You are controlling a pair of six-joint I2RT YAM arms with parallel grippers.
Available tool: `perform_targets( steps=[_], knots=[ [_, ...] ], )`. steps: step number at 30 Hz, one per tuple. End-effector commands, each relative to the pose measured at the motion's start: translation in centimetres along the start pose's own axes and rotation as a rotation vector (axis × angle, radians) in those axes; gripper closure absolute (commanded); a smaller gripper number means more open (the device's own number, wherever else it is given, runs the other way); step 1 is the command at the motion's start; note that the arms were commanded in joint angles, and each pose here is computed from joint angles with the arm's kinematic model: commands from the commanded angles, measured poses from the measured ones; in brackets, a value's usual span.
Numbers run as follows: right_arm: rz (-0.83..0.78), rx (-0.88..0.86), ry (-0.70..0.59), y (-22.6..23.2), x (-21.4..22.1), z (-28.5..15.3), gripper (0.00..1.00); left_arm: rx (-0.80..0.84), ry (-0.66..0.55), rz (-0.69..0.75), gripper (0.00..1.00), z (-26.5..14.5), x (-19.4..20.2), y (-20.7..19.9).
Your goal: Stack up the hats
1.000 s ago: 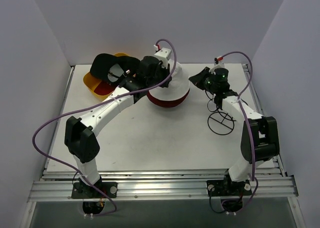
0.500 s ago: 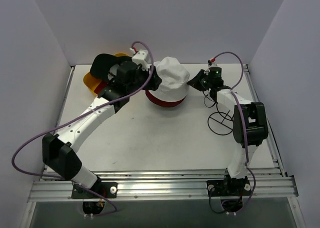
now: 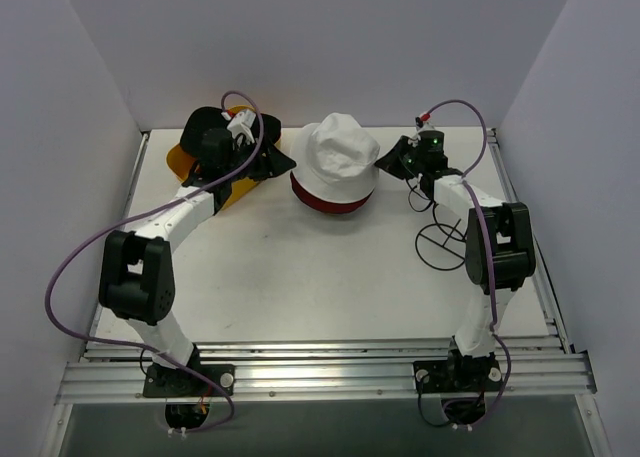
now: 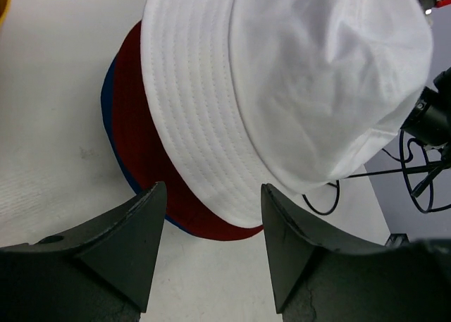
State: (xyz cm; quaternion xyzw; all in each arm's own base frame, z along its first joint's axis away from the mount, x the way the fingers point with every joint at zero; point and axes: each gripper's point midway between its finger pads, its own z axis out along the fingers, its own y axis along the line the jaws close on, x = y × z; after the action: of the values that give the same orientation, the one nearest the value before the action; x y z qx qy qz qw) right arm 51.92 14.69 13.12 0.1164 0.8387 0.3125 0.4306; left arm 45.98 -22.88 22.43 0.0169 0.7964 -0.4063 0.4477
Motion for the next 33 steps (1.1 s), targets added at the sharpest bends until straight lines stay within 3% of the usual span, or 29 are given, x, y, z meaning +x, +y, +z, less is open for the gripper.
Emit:
perform_targets(
  steps=[1, 12, 23, 25, 28, 32, 33],
  knots=[
    [-0.036, -0.021, -0.043, 0.9, -2.3, -0.3, 1.00, 0.141, -0.065, 0.034, 0.35, 0.5, -2.7, -2.0],
    [-0.042, -0.027, -0.038, 0.8, -2.1, -0.1, 1.00, 0.230, -0.046, 0.026, 0.30, 3.1, -2.2, 0.2],
    [-0.049, -0.022, -0.034, 0.7, -2.1, 0.0, 1.00, 0.361, -0.051, 0.015, 0.35, 4.4, -1.6, -0.2],
    [-0.051, -0.023, -0.035, 0.7, -2.1, -0.1, 1.00, 0.375, -0.047, 0.008, 0.39, 4.8, -1.3, 0.1],
    [-0.052, -0.022, -0.034, 0.7, -2.1, -0.1, 1.00, 0.375, -0.040, -0.023, 0.57, 5.2, -1.0, 0.5],
    [-0.053, -0.023, -0.038, 0.9, -2.4, -0.1, 1.00, 0.353, -0.045, -0.034, 0.88, 5.2, -1.0, 0.9],
    [-0.052, -0.021, -0.037, 0.7, -2.4, 0.0, 1.00, 0.332, -0.035, -0.049, 0.91, 5.3, -0.8, 1.3]
  ],
)
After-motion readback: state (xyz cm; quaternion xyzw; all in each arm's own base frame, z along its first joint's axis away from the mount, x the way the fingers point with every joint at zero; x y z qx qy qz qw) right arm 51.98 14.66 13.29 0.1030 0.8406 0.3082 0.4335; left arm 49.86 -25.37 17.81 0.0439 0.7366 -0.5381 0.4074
